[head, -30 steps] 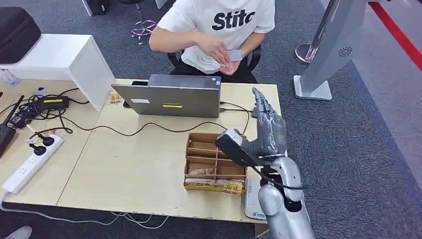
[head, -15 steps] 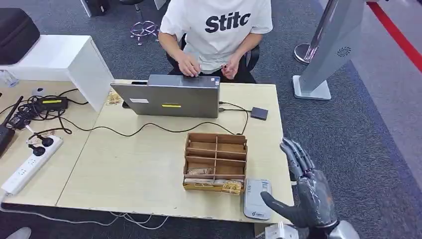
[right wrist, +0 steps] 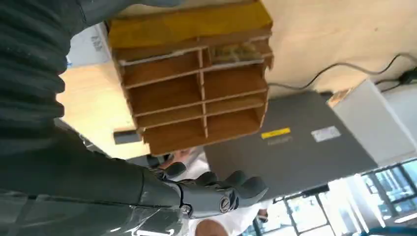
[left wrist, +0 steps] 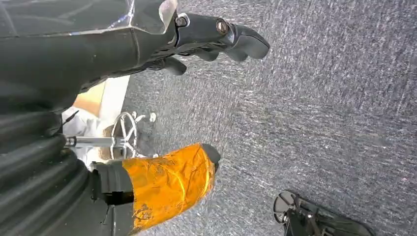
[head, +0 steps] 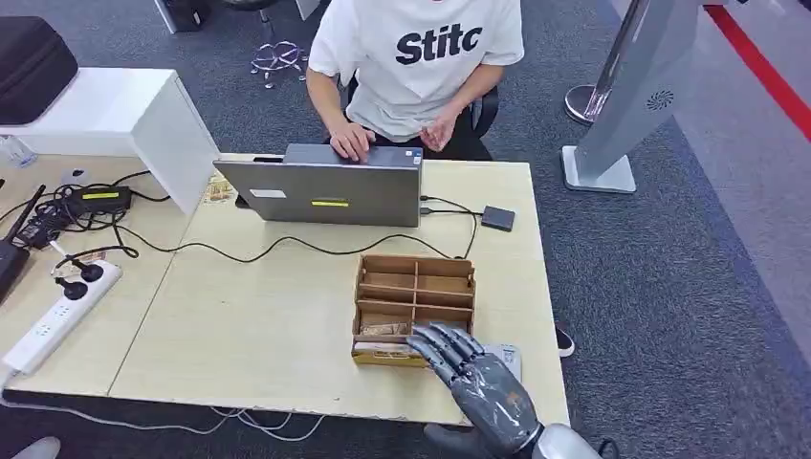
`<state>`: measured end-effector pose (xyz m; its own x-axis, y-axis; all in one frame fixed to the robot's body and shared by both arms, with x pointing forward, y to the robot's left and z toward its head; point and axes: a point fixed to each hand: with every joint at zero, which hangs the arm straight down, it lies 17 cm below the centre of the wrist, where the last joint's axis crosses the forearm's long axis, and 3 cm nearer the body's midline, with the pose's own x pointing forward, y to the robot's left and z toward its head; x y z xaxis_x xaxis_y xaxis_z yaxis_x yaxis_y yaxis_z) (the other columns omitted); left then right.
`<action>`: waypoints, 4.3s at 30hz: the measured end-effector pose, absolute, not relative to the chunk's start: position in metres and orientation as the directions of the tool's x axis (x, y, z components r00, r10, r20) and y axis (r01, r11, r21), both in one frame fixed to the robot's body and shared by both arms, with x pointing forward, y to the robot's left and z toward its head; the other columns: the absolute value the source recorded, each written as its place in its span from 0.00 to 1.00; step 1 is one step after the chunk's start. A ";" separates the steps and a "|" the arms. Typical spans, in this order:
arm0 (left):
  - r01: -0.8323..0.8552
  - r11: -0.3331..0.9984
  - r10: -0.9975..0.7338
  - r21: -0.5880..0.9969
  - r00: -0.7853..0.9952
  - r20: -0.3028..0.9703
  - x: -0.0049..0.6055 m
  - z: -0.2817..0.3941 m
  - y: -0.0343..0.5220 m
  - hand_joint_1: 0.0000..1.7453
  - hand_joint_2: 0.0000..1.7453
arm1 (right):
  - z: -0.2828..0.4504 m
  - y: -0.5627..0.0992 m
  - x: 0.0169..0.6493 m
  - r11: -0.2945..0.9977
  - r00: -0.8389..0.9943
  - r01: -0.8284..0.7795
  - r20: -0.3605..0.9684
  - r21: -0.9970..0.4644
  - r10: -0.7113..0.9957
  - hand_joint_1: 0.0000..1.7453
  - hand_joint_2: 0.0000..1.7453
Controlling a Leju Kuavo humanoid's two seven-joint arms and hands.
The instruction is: Pass the card to the sensor for recognition and then transmit it.
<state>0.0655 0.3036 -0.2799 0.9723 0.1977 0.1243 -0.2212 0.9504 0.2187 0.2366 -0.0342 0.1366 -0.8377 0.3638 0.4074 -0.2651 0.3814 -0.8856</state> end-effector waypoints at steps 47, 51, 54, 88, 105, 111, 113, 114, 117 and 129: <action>-0.221 0.951 0.198 0.216 0.972 0.126 0.066 -0.280 0.300 0.00 1.00 | 0.059 -0.055 0.289 0.137 -0.712 -0.143 0.198 -0.980 0.673 0.00 1.00; -0.221 0.952 0.198 0.213 0.972 0.126 0.066 -0.280 0.298 0.00 1.00 | 0.066 -0.055 0.302 0.130 -0.689 -0.095 0.159 -0.987 0.707 0.00 1.00; -0.221 0.952 0.198 0.212 0.972 0.125 0.066 -0.280 0.297 0.00 1.00 | 0.068 -0.055 0.307 0.135 -0.679 -0.088 0.158 -0.987 0.717 0.00 1.00; -0.221 0.952 0.198 0.213 0.972 0.125 0.066 -0.280 0.297 0.00 1.00 | 0.058 -0.056 0.322 0.089 -0.643 -0.090 0.126 -0.992 0.756 0.92 1.00; -0.225 0.952 0.204 0.208 0.972 0.120 0.065 -0.280 0.289 0.00 1.00 | 0.151 -0.058 0.339 0.269 -0.573 0.140 0.144 -0.953 0.807 1.00 1.00; -0.227 0.952 0.206 0.204 0.971 0.118 0.065 -0.279 0.285 0.00 1.00 | 0.204 -0.067 0.337 0.393 -0.559 0.229 0.210 -0.891 0.802 1.00 1.00; -0.221 0.954 0.201 0.204 0.973 0.115 0.065 -0.279 0.285 0.00 1.00 | 0.215 -0.066 0.335 0.454 -0.577 0.205 0.267 -0.867 0.771 1.00 1.00; -0.214 0.956 0.194 0.200 0.974 0.115 0.065 -0.279 0.284 0.00 1.00 | 0.217 -0.063 0.336 0.490 -0.589 0.170 0.310 -0.855 0.746 1.00 1.00; -0.205 0.959 0.185 0.198 0.976 0.116 0.066 -0.279 0.284 0.00 1.00 | 0.222 -0.061 0.340 0.547 -0.594 0.120 0.382 -0.828 0.708 1.00 1.00; -0.167 0.966 0.145 0.200 0.982 0.118 0.069 -0.279 0.291 0.00 1.00 | 0.226 -0.043 0.382 0.581 -0.597 0.028 0.453 -0.813 0.662 1.00 1.00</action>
<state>0.0690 0.2911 -0.2792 0.9823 0.1451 0.1183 -0.1667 0.9656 0.1998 0.3820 -0.0427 0.2260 -0.5970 0.6624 0.4527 0.0283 0.5813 -0.8132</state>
